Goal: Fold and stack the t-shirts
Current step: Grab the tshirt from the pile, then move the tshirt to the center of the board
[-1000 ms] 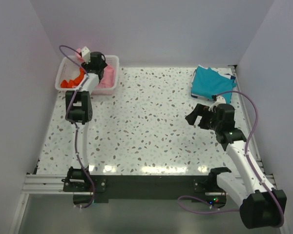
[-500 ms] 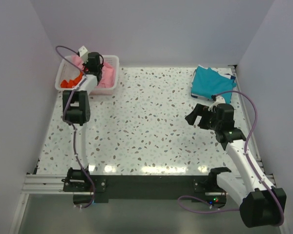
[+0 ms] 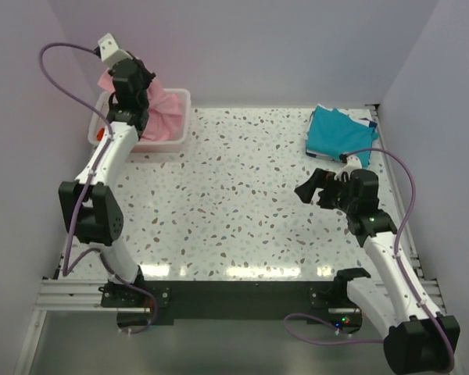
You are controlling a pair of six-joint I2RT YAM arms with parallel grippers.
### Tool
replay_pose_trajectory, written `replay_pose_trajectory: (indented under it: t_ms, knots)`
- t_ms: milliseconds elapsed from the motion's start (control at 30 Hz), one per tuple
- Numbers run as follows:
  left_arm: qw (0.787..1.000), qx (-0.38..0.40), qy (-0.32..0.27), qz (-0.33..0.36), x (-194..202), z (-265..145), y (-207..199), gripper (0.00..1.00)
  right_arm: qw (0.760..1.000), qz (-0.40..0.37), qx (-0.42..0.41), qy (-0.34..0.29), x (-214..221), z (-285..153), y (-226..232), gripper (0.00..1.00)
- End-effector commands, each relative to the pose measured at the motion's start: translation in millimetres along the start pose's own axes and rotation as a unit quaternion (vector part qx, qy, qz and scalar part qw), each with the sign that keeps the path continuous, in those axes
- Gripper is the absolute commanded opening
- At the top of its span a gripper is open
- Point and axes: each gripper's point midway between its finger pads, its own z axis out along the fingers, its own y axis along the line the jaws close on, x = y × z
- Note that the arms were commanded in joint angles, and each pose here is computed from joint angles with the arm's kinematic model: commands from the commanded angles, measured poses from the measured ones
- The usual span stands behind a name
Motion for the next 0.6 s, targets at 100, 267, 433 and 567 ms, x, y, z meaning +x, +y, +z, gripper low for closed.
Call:
replay_pose_trajectory:
  t_ms: [100, 267, 433, 567]
  knots:
    - [0.991, 0.112, -0.075, 0.017, -90, -85, -78, 0.00, 0.999, -0.010, -0.036, -0.013, 0, -20, 16, 0.99]
    - [0.971, 0.226, -0.073, -0.021, -127, -165, -134, 0.00, 0.999, -0.016, -0.044, -0.027, -2, -36, 23, 0.99]
    - [0.936, 0.348, -0.022, -0.038, -117, -238, -197, 0.00, 0.998, -0.017, -0.037, -0.045, -5, -48, 23, 0.99]
    - [0.896, 0.439, 0.028, -0.057, -108, -287, -243, 0.00, 0.998, 0.005, 0.030, -0.063, -10, -55, 3, 0.99]
